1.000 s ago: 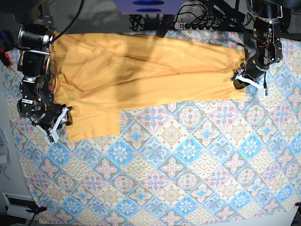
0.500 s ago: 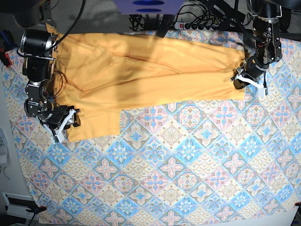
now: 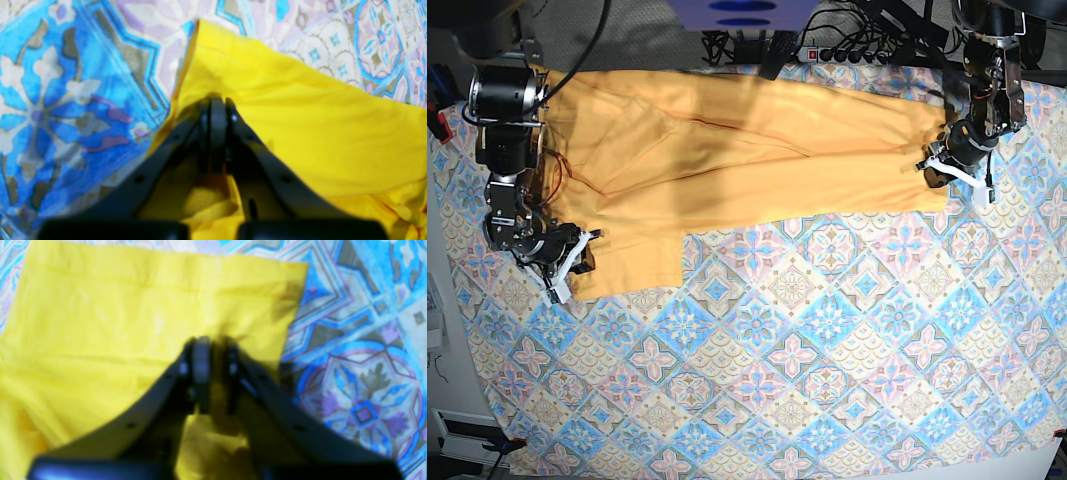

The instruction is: Fold the T-shirt properly

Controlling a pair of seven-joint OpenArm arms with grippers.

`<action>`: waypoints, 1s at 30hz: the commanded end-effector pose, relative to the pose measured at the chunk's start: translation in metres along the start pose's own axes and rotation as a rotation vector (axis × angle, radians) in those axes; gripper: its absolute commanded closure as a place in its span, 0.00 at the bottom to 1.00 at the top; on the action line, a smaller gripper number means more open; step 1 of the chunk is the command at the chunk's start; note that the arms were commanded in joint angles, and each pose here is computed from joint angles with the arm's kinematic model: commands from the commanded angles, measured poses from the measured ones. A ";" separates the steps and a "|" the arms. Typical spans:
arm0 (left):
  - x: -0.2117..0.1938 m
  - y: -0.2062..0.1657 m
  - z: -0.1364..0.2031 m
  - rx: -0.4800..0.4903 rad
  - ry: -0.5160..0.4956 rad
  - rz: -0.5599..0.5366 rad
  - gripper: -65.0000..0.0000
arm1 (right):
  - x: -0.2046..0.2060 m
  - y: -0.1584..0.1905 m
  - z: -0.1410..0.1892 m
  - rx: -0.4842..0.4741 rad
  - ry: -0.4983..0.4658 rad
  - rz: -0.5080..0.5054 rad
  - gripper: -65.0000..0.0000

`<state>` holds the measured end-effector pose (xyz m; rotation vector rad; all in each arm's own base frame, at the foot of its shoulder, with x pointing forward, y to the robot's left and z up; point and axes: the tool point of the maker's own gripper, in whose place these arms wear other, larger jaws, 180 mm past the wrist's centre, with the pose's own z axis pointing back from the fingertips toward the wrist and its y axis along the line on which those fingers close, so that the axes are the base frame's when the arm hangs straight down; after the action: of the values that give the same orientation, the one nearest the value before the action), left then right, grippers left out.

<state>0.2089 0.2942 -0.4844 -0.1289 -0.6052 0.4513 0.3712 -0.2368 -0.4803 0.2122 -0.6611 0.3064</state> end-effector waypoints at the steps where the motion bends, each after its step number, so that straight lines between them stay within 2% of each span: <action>1: -0.034 0.042 0.008 0.175 0.146 -0.039 0.98 | 0.001 -0.002 0.002 0.005 0.027 0.018 0.94; 5: -0.034 0.042 0.008 0.175 0.145 -0.039 0.98 | -0.017 0.002 0.006 0.004 0.074 0.041 0.94; 12: -0.032 0.041 0.008 0.173 0.139 -0.039 0.98 | -0.001 0.008 0.027 -0.037 0.075 0.176 0.97; 20: -0.032 0.040 0.007 0.170 0.137 -0.040 0.98 | 0.018 0.014 0.037 -0.051 0.019 0.233 0.98; 25: -0.031 0.040 0.007 0.171 0.134 -0.039 0.98 | 0.038 -0.012 0.052 -0.112 -0.112 0.144 0.95; 30: -0.031 0.040 0.007 0.170 0.135 -0.040 0.98 | 0.019 -0.027 0.051 -0.126 -0.099 0.048 0.73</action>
<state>0.2096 0.2939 -0.4843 -0.1297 -0.6036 0.4509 0.3500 -0.2723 -0.4493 0.0889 -0.7190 0.2996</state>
